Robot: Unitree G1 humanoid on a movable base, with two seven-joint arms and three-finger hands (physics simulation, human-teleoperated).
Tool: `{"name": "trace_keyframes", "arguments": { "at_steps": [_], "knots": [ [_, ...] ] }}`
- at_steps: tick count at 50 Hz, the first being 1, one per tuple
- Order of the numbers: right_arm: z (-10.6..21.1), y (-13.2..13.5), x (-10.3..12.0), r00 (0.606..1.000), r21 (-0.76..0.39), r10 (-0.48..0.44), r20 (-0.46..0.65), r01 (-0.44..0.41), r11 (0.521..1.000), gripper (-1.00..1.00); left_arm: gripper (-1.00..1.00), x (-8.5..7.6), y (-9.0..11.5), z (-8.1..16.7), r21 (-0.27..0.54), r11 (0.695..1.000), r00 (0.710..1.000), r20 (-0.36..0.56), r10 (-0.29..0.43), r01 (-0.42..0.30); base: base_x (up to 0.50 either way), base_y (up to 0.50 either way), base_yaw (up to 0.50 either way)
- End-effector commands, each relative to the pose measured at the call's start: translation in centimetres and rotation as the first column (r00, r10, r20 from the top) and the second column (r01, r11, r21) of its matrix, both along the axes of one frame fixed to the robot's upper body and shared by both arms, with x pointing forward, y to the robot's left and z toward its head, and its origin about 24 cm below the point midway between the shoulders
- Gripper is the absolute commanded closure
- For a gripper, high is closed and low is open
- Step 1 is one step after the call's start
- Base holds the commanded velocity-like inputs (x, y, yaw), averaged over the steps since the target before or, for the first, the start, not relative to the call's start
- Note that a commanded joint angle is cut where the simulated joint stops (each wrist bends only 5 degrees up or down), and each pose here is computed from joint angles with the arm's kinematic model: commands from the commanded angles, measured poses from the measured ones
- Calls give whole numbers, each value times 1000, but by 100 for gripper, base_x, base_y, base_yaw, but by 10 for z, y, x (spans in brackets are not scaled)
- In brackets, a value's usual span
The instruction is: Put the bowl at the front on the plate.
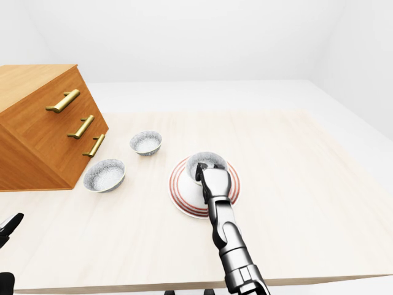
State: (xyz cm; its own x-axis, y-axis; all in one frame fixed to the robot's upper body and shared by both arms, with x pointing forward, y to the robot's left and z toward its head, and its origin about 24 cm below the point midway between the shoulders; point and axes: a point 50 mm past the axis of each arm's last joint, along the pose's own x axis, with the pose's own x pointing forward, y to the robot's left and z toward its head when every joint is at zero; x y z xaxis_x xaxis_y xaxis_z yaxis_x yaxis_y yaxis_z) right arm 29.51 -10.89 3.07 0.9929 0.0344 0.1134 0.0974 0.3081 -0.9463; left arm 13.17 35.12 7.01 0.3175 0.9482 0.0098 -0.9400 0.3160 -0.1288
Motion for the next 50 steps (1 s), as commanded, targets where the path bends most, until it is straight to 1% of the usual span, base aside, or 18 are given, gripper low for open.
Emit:
{"name": "trace_keyframes", "arguments": {
  "at_steps": [1, 7, 13, 21, 22, 23, 29, 40, 44, 50],
  "knots": [
    [9, 2, 3, 999, -2, 3, 47, -3, 1000, 100, -100, 1, 0, -2, -8, 1000, 1000, -7, -2, 2, 0, 0, 0],
    [13, 4, 1, 999, -11, 17, 49, -16, 1000, 100, -100, 1, 0, -2, -7, 1000, 1000, -9, -2, 2, 0, 0, 0],
    [15, 6, 2, 998, -15, 25, 52, -25, 1000, 100, -100, -1, 0, 3, 9, 1000, 1000, 9, 2, -2, 0, 0, 0],
    [9, 6, 3, 999, -2, 13, 44, -13, 1000, 100, -100, -1, 1, 4, 9, 1000, 1000, 14, 2, -2, 0, 0, 0],
    [10, 6, 2, 999, -7, 13, 53, -13, 1000, 19, -100, -2, 1, 4, 10, 1000, 1000, 17, 2, -2, 0, 0, 0],
    [10, 6, 2, 999, -1, 10, 52, -10, 1000, -100, -100, -2, 0, 5, 12, 1000, 1000, 18, 1, -2, 0, 0, 0],
    [12, 4, 2, 998, -1, 6, 57, -6, 1000, -100, -100, -3, 0, 6, 16, 1000, 1000, 22, 1, -2, 0, 0, 0],
    [32, 5, 2, 995, -20, 30, 99, -28, 999, -100, -100, -2, 0, 5, 14, 1000, 1000, 18, 2, -2, 0, 0, 0],
    [54, 9, -1, 989, -54, 61, 138, -54, 997, -100, -100, -2, 0, 3, 10, 1000, 1000, 12, 0, 0, 0, 0, 0],
    [84, 12, -1, 979, -101, 82, 186, -64, 993, -100, -100, 1, 0, -3, -7, 1000, 1000, -8, -3, 3, 0, 0, 0]
  ]
}}
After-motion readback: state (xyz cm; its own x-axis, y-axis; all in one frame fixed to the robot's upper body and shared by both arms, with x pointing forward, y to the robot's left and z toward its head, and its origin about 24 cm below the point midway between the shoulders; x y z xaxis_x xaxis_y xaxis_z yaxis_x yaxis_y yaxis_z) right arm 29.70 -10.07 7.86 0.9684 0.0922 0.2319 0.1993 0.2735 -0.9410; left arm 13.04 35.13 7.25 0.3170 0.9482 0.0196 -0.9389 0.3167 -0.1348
